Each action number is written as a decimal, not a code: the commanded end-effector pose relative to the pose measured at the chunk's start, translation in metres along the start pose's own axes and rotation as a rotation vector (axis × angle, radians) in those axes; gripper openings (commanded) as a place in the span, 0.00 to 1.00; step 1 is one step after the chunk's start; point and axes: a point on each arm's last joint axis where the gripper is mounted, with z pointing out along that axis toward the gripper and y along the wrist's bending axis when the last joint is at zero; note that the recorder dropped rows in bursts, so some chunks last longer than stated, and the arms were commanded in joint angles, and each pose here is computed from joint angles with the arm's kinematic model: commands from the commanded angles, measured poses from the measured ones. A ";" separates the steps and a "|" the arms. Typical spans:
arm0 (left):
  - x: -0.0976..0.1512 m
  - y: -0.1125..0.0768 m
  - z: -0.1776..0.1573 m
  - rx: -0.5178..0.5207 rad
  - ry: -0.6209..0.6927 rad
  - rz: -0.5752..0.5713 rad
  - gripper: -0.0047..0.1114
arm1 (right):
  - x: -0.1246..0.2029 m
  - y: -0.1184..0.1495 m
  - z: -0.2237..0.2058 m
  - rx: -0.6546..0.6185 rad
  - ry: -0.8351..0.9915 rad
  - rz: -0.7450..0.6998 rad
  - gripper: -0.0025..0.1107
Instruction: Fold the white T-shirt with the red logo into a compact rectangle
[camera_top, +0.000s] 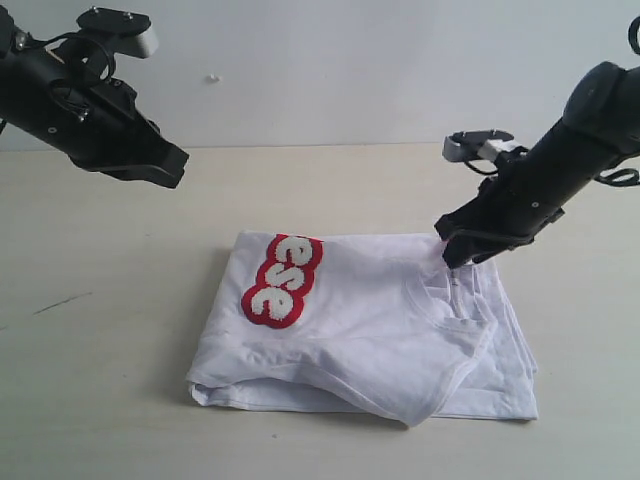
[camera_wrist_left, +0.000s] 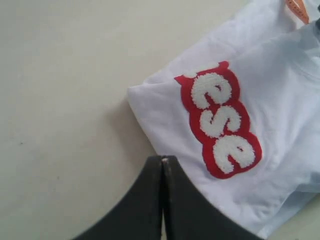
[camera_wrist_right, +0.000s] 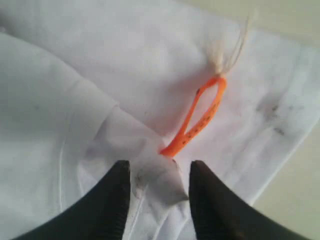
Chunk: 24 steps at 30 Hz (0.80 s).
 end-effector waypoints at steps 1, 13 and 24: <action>-0.002 0.001 -0.003 -0.013 -0.030 -0.003 0.04 | -0.007 0.000 -0.024 0.091 -0.022 -0.074 0.46; 0.000 0.000 -0.003 -0.004 -0.017 -0.003 0.04 | -0.003 -0.002 0.008 -0.011 0.011 -0.155 0.46; -0.001 0.000 -0.003 -0.010 -0.023 -0.002 0.04 | 0.004 -0.007 0.027 -0.020 0.062 -0.139 0.46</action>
